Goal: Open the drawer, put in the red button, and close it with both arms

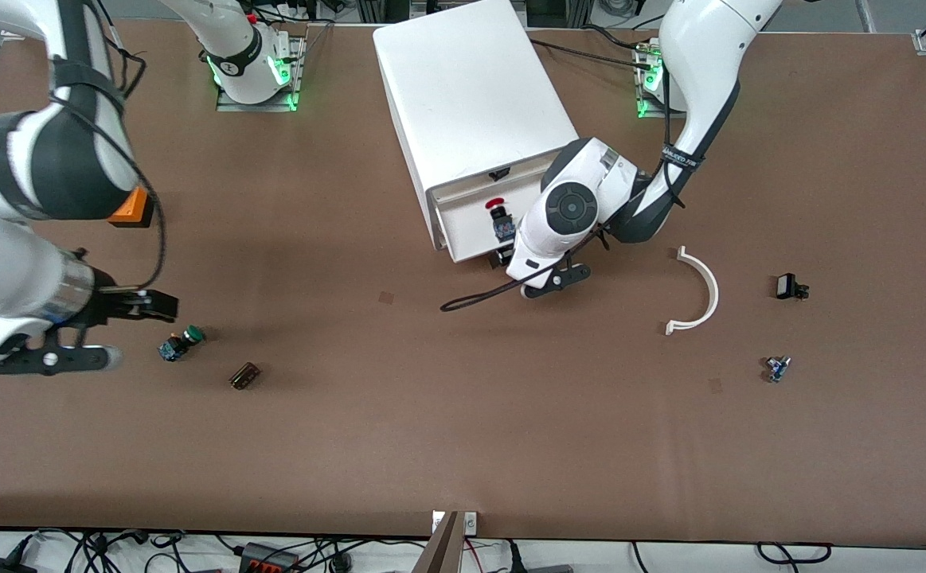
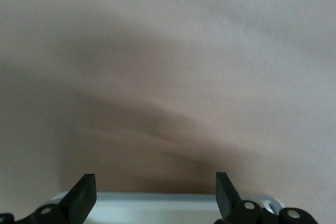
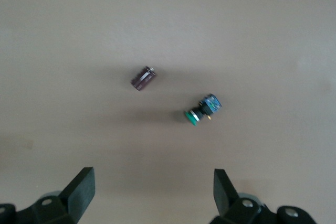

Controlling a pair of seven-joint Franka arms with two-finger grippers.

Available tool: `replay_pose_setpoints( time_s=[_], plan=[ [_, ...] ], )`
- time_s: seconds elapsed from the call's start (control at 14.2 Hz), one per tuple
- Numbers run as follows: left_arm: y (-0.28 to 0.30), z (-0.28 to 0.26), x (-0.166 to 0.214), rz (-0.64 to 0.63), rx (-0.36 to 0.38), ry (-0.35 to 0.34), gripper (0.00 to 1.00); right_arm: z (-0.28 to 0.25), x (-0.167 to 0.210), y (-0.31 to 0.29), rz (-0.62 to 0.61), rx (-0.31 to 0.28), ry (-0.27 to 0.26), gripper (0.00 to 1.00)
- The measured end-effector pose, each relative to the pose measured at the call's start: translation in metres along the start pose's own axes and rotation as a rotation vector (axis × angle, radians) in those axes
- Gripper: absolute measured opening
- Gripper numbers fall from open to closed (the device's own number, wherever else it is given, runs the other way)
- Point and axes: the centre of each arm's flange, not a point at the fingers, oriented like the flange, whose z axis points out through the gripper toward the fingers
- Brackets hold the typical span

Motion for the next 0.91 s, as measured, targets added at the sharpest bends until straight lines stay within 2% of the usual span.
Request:
replay_pose_setpoints(
  time_s=[0.14, 0.35, 0.7, 0.91],
  plan=[
    [0.004, 0.0, -0.01, -0.006, 0.009, -0.011, 1.0, -0.011, -0.009, 0.037, 0.036, 0.031, -0.001, 1.0],
    [0.005, -0.009, -0.025, 0.002, 0.041, -0.031, 1.0, -0.03, -0.035, 0.068, 0.059, 0.039, 0.001, 1.0],
    [0.012, -0.01, -0.06, 0.053, 0.092, -0.071, 1.0, -0.056, -0.073, 0.068, 0.059, 0.037, 0.009, 1.0],
    [0.013, -0.007, -0.072, 0.068, 0.119, -0.092, 1.0, -0.049, -0.084, 0.066, 0.057, 0.036, -0.005, 1.0]
  ],
)
